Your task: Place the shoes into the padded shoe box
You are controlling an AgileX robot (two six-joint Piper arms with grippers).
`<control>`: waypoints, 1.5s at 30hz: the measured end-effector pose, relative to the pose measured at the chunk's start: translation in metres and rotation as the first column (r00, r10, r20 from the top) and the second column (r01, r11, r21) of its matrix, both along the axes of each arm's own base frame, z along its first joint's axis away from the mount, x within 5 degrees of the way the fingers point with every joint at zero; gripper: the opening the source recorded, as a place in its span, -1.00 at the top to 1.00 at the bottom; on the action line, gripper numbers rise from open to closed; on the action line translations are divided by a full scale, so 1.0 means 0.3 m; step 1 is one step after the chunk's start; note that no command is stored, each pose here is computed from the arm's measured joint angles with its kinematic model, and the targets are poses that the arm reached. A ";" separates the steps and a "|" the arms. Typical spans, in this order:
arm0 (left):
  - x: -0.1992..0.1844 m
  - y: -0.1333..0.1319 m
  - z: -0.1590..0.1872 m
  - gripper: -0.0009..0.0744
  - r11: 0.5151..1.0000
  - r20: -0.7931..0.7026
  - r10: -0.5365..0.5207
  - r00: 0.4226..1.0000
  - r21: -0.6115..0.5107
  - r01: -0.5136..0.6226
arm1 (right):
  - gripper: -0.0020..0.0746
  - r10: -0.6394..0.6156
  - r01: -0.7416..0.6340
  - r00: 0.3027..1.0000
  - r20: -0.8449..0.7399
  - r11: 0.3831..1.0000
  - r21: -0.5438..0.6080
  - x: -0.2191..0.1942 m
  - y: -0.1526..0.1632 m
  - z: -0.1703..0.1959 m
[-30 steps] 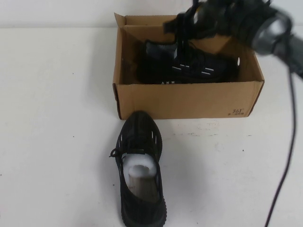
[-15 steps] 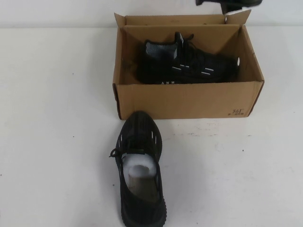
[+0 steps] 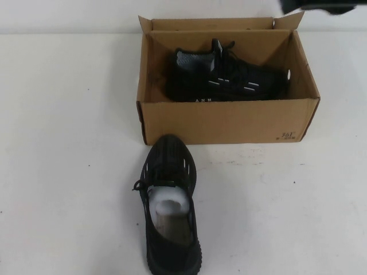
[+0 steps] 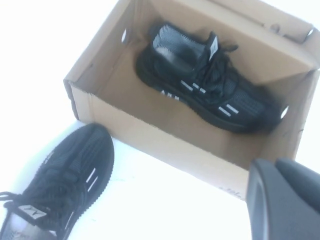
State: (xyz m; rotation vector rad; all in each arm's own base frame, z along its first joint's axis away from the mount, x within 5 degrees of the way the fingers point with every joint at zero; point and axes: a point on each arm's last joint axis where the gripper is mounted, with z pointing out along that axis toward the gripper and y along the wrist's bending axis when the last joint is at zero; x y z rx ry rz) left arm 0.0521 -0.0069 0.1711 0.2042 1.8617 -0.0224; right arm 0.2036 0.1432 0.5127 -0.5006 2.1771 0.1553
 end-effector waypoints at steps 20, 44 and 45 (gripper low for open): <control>0.000 0.000 0.000 0.99 1.000 0.000 0.000 1.000 0.000 0.000 | 0.96 -0.085 0.100 0.984 0.158 0.991 -0.088 0.003 -0.160 -0.183; 0.000 0.000 0.000 0.99 1.000 0.000 0.000 1.000 0.000 0.000 | 0.96 -0.504 0.432 0.600 0.621 0.858 0.278 -0.480 -0.515 -0.973; 0.000 0.000 0.000 0.99 1.000 0.000 0.000 1.000 0.000 0.000 | 0.96 -0.504 0.431 0.587 0.633 0.857 0.282 -0.487 -0.514 -0.977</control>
